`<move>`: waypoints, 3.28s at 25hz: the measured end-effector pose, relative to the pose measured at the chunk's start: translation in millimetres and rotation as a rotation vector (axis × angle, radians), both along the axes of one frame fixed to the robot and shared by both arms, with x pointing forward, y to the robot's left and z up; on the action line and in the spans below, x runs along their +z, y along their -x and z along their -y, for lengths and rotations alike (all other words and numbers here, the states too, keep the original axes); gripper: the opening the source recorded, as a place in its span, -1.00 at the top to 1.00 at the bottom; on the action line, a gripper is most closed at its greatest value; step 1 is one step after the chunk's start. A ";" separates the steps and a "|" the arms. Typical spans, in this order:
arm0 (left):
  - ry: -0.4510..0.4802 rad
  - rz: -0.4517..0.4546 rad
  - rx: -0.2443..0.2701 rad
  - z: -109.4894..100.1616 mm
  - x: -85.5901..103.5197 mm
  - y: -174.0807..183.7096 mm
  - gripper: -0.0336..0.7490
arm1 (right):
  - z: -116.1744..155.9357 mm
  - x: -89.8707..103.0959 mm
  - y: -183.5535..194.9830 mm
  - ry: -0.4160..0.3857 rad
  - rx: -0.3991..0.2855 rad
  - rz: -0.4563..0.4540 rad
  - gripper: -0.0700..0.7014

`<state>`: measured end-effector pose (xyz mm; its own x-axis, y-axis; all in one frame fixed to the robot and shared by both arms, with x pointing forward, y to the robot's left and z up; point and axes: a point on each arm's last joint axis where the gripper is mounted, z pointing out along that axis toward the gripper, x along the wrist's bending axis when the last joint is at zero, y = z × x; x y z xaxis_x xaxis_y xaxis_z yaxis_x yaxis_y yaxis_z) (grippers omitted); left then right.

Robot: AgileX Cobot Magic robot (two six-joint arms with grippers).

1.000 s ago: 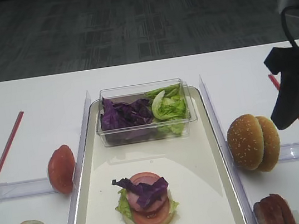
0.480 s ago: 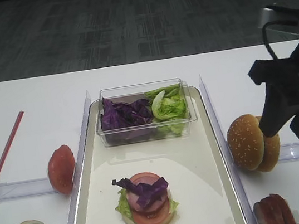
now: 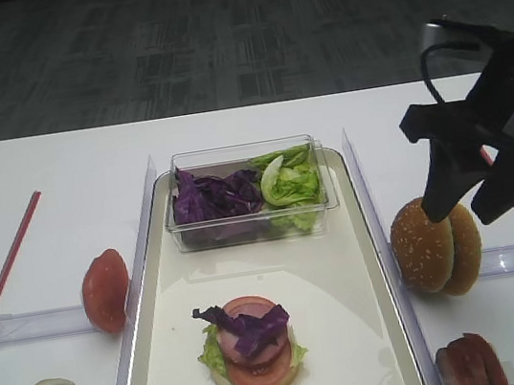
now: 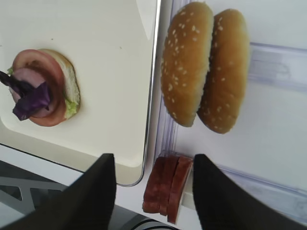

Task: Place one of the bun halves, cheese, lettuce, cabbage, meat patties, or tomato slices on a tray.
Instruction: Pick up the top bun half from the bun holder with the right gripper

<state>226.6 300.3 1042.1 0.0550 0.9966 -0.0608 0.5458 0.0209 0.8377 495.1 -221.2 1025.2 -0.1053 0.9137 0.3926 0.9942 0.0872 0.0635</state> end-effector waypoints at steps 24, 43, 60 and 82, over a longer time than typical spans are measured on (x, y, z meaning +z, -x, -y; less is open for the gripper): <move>0.000 -0.002 0.000 0.0 -0.4 -0.2 -0.27 | -4.3 -47.3 -39.5 0.030 -0.020 -0.034 -0.22; 0.000 -0.002 0.000 0.0 -0.4 -0.2 -0.25 | -9.3 -59.6 -45.3 -0.016 -0.012 -0.054 -0.22; 0.000 -0.002 0.000 0.0 -0.4 -0.2 -0.24 | -10.2 -61.2 -49.7 -0.017 -0.011 -0.060 0.07; 0.000 -0.002 0.000 0.0 -0.4 -0.2 -0.24 | -10.2 -61.7 -49.8 -0.017 -0.021 -0.066 0.26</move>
